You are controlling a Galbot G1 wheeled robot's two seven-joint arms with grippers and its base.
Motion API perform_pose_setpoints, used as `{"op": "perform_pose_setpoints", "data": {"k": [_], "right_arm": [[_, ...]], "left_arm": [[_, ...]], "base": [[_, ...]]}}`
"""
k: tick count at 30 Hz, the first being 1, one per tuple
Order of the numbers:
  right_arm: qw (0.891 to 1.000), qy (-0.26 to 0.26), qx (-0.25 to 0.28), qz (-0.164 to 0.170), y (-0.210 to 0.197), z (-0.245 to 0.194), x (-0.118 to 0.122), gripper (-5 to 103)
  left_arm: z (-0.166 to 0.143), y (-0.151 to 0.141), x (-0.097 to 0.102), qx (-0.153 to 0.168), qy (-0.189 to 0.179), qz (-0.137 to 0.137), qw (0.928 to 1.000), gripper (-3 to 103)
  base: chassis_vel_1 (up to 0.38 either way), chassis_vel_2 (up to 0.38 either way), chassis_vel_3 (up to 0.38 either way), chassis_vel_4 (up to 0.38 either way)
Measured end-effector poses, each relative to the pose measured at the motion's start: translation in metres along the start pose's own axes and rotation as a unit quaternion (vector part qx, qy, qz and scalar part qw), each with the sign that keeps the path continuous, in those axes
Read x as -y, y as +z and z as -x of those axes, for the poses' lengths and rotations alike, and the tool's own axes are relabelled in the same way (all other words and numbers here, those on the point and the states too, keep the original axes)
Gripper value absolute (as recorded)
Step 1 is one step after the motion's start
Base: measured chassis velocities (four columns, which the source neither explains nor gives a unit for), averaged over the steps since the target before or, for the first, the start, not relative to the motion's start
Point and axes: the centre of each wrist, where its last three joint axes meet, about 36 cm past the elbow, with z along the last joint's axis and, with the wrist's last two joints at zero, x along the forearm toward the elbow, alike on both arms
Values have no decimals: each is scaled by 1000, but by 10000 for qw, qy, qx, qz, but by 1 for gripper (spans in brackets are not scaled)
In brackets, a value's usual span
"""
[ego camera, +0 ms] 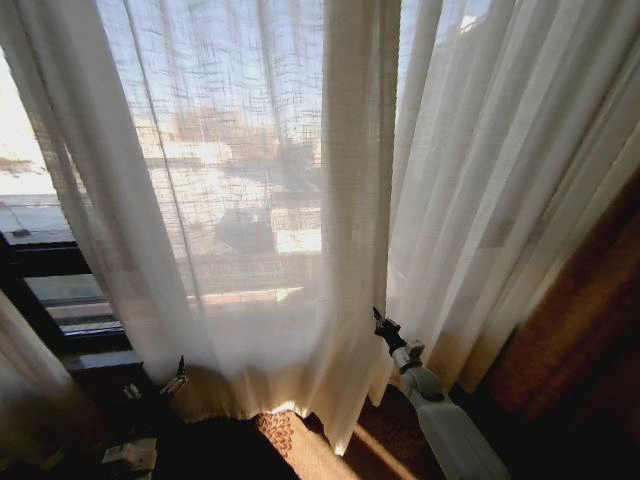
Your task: Open the curtains by pulling them apart, changing their state from closed to fully open.
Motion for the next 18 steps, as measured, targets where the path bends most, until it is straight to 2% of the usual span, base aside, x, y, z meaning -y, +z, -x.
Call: {"op": "perform_pose_setpoints", "data": {"k": [18], "right_arm": [[10000, -16, 30, 1, -1, -5, 8, 0]], "left_arm": [[0, 0, 0, 0, 0, 0, 10000, 100]], "base": [[-375, -341, 375, 327]]}}
